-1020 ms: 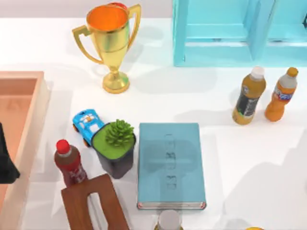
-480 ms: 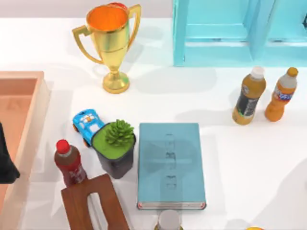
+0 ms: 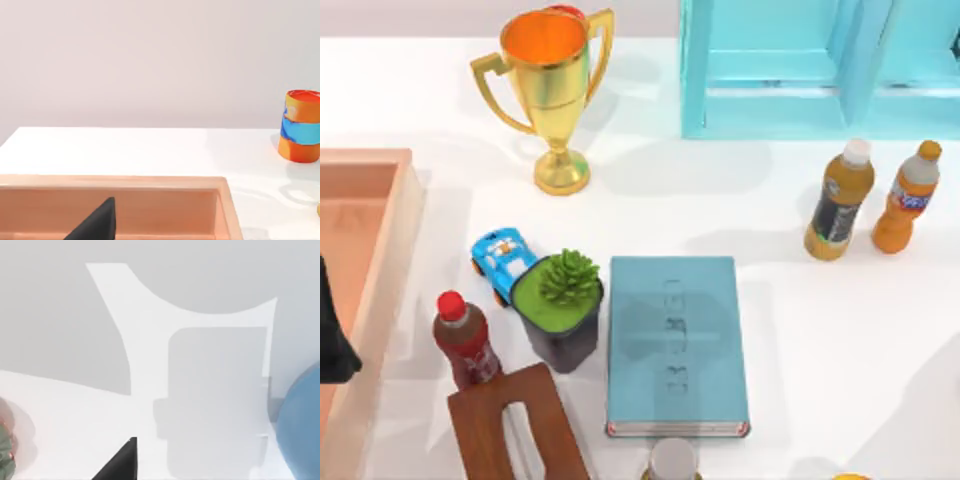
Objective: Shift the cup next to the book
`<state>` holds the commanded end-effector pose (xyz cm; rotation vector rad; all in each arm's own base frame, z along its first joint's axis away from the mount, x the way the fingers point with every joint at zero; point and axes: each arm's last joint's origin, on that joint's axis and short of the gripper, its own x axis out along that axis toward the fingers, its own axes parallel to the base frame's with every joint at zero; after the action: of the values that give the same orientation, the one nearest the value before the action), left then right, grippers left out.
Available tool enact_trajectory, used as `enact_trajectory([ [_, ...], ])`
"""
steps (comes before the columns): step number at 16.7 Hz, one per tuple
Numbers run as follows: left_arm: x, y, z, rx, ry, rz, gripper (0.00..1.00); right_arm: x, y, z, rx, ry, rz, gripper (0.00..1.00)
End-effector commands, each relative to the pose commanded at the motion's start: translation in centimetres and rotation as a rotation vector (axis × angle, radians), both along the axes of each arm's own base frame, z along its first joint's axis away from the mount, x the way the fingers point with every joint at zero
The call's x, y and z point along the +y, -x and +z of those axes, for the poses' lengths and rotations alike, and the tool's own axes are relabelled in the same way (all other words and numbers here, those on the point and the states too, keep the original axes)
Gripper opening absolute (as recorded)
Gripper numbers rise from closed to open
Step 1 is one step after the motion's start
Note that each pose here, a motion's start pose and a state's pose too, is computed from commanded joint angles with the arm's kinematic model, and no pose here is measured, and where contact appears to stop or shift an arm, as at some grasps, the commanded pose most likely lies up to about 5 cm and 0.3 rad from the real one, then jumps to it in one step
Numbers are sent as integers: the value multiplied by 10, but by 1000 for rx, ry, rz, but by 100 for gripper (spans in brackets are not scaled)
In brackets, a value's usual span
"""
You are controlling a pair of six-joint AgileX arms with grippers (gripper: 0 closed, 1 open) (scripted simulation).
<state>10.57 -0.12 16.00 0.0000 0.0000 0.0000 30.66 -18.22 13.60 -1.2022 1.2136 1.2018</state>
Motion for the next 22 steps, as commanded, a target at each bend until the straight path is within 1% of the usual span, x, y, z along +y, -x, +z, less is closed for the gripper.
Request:
enact_trajectory([
  [9,0,0,0,0,0,0,100,0,0,0,0,0,0,2],
  [10,0,0,0,0,0,0,100,0,0,0,0,0,0,0],
  [19,0,0,0,0,0,0,100,0,-1,2,-3,1,1,0],
  [22,0,0,0,0,0,0,100,0,-1,18,4,-3,7,0],
])
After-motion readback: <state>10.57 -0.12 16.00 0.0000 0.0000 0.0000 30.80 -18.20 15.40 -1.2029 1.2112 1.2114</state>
